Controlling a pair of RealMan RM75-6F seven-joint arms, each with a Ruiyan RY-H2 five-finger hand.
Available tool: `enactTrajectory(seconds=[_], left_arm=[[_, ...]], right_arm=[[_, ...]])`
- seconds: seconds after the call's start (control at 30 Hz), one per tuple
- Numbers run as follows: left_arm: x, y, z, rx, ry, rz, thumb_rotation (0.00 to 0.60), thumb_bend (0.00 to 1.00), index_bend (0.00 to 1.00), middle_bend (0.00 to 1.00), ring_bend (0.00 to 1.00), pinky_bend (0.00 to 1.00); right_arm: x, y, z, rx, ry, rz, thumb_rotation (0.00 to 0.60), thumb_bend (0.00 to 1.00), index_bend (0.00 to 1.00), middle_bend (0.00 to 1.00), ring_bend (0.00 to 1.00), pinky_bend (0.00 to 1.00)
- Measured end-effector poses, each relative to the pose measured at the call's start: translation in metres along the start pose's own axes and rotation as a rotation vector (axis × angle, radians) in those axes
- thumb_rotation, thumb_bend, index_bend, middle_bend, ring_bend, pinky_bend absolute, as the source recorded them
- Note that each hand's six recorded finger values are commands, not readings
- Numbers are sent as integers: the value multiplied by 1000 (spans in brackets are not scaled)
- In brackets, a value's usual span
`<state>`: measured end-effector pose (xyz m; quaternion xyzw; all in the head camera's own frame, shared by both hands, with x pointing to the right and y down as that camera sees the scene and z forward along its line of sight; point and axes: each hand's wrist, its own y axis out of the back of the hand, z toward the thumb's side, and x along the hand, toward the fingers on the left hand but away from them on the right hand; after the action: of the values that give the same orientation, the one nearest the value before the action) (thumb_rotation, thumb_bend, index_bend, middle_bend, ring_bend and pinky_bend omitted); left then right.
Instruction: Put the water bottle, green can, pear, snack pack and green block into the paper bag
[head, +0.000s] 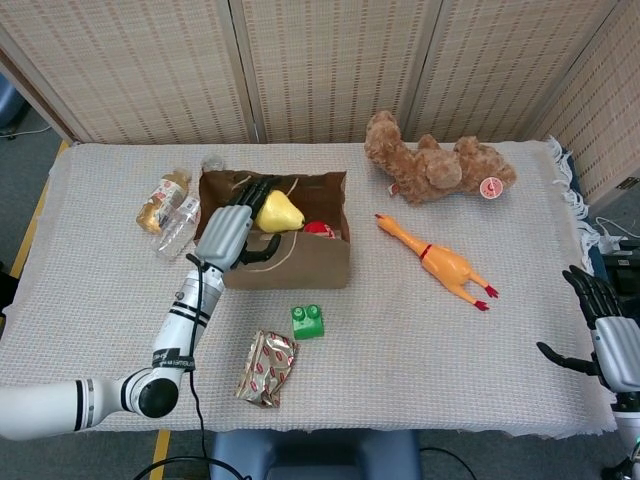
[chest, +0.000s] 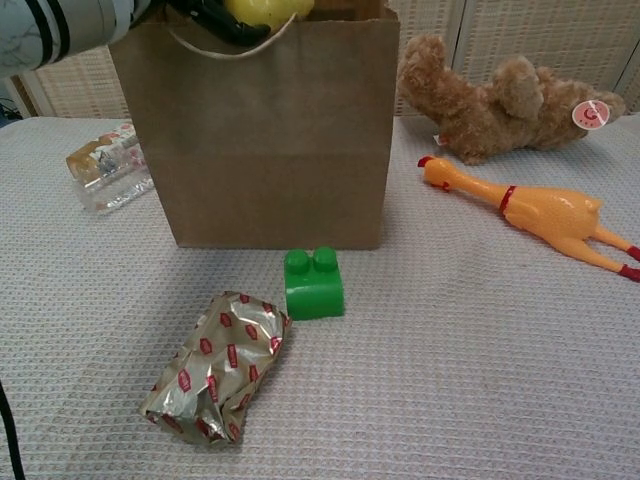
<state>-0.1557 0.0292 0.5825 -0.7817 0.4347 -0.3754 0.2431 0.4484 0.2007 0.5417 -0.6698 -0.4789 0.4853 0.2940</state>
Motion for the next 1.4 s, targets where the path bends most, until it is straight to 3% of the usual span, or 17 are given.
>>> enactTrajectory(seconds=[0.37,0.47,0.63,0.93,1.07,1.2,1.4], left_arm=[[-7,22,6,-3,-15,43,600,405,0,0,0,138],[-11,34,0,0,-4,68,600,477,8,2,0,140],[-24,63,-21,-28,41,112,600,638,38,17,0,143],[-74,108,-91,8,188,144,600,675,40,40,0,146],[-104,111,-122,99,238,105,600,624,42,40,0,149],[-132,100,-143,209,240,31,600,477,42,38,0,149],[-164,76,-157,389,135,-84,600,395,40,37,0,149]], right_arm=[[-1,0,2,3,5,-4,600,58,0,0,0,0],[0,1,1,1,5,-6,600,57,0,0,0,0],[0,1,1,-1,10,-5,600,57,0,0,0,0],[0,0,2,-5,9,-3,600,57,0,0,0,0],[0,-1,2,-5,9,-1,600,57,0,0,0,0],[-1,-2,4,-4,9,4,600,57,0,0,0,0],[-2,-4,6,0,18,10,600,57,0,0,0,0]])
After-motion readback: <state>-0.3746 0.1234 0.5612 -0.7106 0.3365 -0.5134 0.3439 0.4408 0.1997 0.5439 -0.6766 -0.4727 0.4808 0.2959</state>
